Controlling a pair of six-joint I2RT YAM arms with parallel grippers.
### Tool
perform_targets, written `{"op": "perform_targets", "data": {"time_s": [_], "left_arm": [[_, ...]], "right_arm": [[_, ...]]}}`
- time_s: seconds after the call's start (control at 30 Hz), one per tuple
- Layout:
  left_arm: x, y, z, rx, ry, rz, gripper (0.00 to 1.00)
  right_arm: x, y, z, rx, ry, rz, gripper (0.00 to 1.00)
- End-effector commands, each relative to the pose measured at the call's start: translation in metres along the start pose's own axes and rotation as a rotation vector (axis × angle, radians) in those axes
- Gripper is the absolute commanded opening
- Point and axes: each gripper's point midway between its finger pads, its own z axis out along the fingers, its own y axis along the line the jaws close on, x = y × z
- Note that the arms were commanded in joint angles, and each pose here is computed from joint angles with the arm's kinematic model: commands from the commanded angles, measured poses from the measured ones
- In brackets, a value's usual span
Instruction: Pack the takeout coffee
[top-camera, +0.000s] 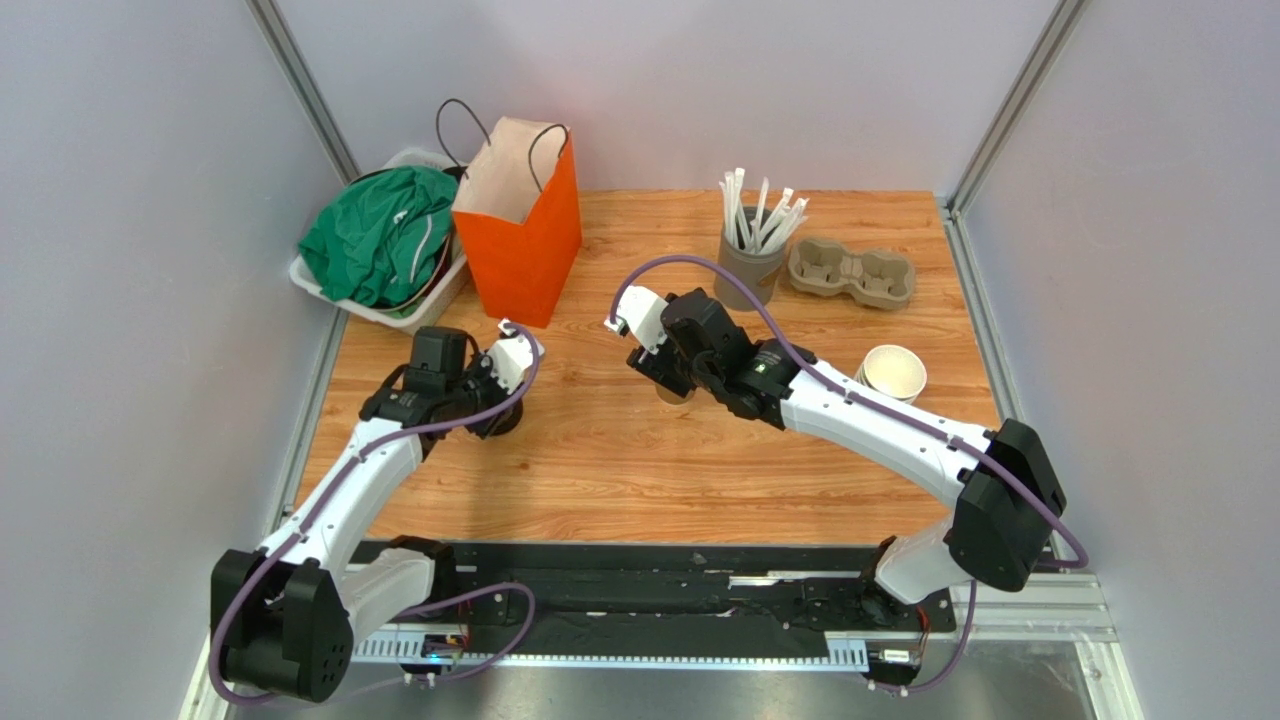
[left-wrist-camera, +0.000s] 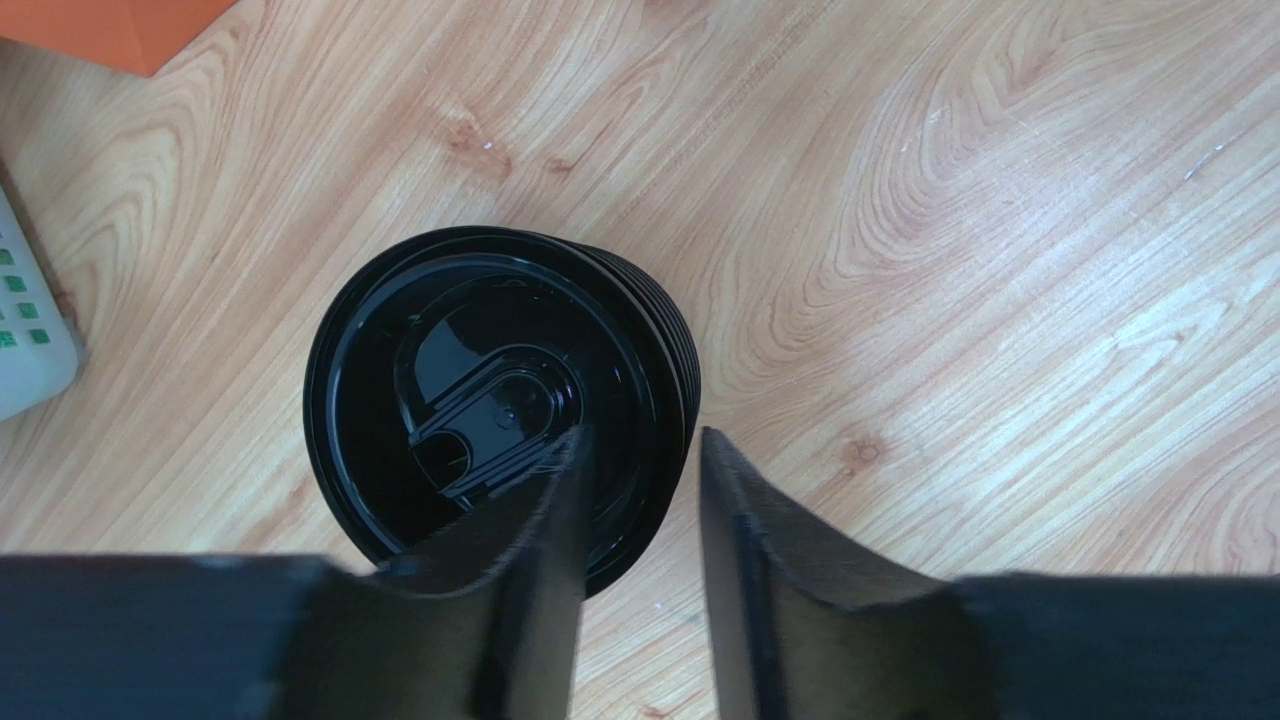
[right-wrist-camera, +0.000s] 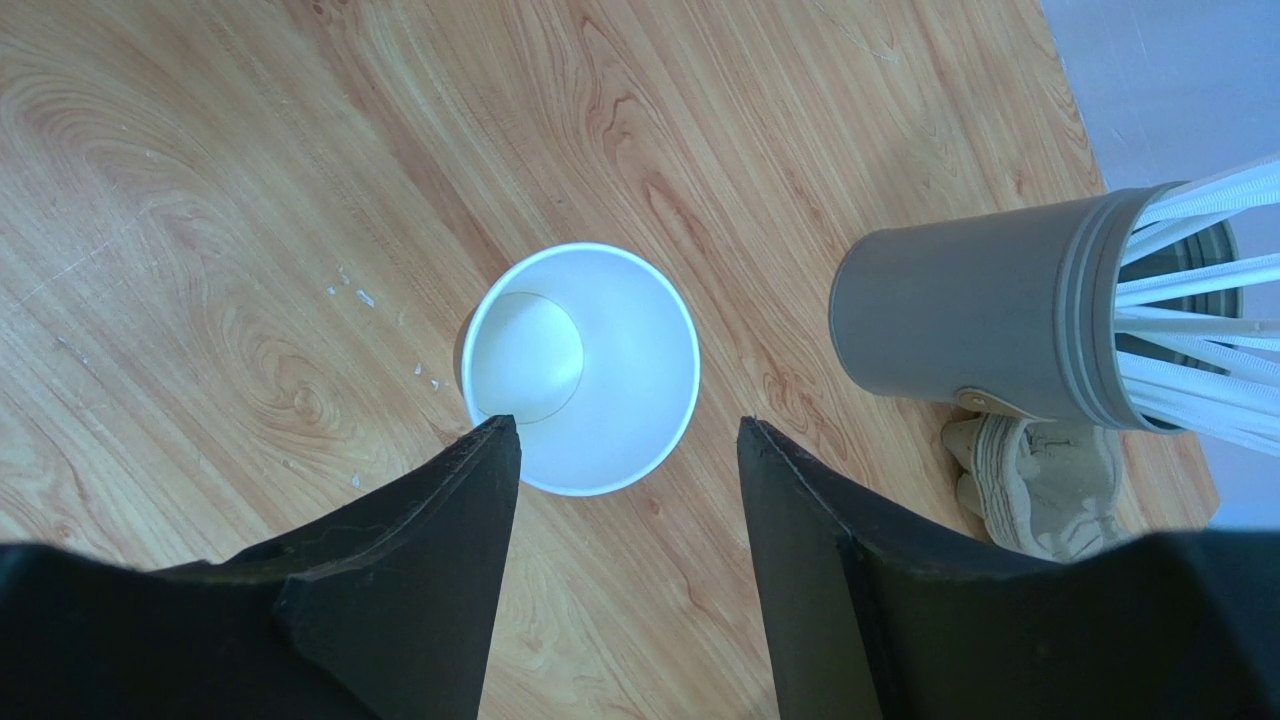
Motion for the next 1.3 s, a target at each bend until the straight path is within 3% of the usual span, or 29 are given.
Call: {"op": "perform_targets", "data": {"time_s": [0.0,0.4,1.1,1.27], "left_arm": [[-0.015,0.004,-0.003,0.008,-0.039,-0.002,0.35],[-0.017,0.007,-0.004,-0.013,-0.045,-0.008,0.22],[-0.036,0.019,-0.026,-0.124,-0.155,-0.003,0.22],[-0.062,0.011,-0.055,-0.087,-0.237,0.042,0.22]], "right_arm": [[-0.011,-0.01,-0.003,0.041,-0.043,0.009,0.6],[-0.012,-0.011,-0.003,0.047,-0.047,0.01,0.6],[-0.011,-0.013,-0.001,0.062,-0.042,0.006,0.6],[-0.012,-0.018,-0.008,0.077,-0.051,-0.026,0.61]]}}
